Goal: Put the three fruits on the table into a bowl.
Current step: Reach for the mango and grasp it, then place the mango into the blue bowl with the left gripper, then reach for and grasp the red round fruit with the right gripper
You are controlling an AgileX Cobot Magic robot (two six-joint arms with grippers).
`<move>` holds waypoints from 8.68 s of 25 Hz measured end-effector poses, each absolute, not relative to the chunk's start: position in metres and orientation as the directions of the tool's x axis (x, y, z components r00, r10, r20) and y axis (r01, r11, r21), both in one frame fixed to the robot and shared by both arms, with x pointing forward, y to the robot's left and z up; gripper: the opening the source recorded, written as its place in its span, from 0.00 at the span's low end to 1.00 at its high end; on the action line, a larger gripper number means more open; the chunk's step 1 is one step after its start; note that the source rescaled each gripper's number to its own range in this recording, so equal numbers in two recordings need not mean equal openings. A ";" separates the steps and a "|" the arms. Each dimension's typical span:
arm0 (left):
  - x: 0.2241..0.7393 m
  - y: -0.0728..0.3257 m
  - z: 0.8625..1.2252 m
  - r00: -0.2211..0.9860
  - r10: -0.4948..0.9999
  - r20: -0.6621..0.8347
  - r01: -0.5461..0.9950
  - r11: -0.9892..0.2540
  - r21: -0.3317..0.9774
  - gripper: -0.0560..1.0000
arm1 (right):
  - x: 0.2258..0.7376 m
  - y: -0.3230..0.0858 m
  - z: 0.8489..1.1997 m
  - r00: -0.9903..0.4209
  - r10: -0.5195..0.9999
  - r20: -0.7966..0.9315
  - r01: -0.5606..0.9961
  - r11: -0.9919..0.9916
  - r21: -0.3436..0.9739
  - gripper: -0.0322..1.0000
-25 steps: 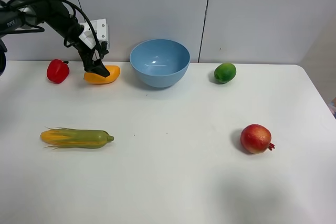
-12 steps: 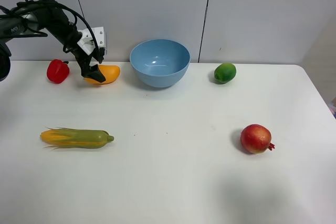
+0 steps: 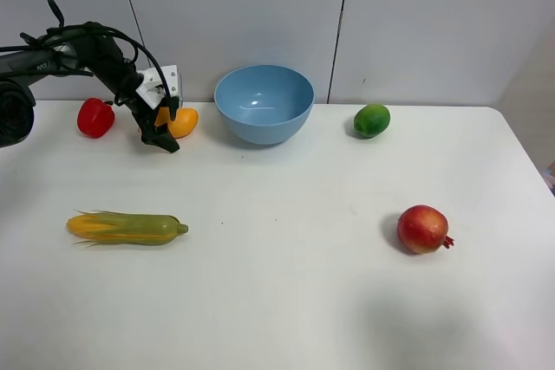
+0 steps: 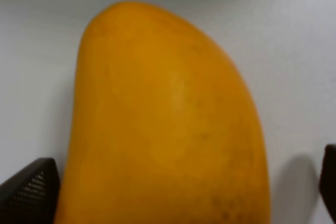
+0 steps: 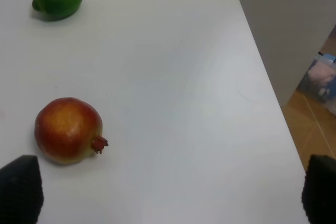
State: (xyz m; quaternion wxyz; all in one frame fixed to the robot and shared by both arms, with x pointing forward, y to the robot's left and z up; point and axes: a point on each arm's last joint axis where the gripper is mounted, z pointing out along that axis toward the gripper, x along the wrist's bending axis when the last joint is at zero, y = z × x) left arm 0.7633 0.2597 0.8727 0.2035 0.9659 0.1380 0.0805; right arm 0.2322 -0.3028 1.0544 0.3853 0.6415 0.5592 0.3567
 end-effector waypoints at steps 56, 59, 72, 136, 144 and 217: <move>0.740 0.075 0.966 0.483 0.871 -0.093 0.687 -0.311 0.657 0.95 | 0.232 -0.303 1.054 0.120 0.992 0.027 0.443 -0.078 0.893 1.00; 0.733 0.070 0.975 0.486 0.867 -0.109 0.699 -0.310 0.645 0.98 | 0.232 -0.303 1.054 0.120 0.992 0.027 0.443 -0.078 0.893 1.00; 0.706 0.166 1.104 0.451 0.886 0.108 0.652 -0.410 0.638 0.98 | 0.232 -0.303 1.054 0.120 0.992 0.027 0.443 -0.078 0.893 1.00; 0.233 0.295 1.055 -0.093 0.995 0.045 0.435 0.000 0.900 0.98 | 0.232 -0.303 1.054 0.120 0.992 0.027 0.443 -0.078 0.893 1.00; 0.233 0.295 1.055 -0.094 0.995 0.045 0.435 0.000 0.900 0.98 | 0.232 -0.303 1.054 0.120 0.992 0.027 0.443 -0.078 0.893 1.00; 0.233 0.295 1.055 -0.094 0.995 0.045 0.435 0.000 0.900 0.99 | 0.511 -0.235 0.962 -0.717 0.692 -0.079 0.681 0.721 0.129 1.00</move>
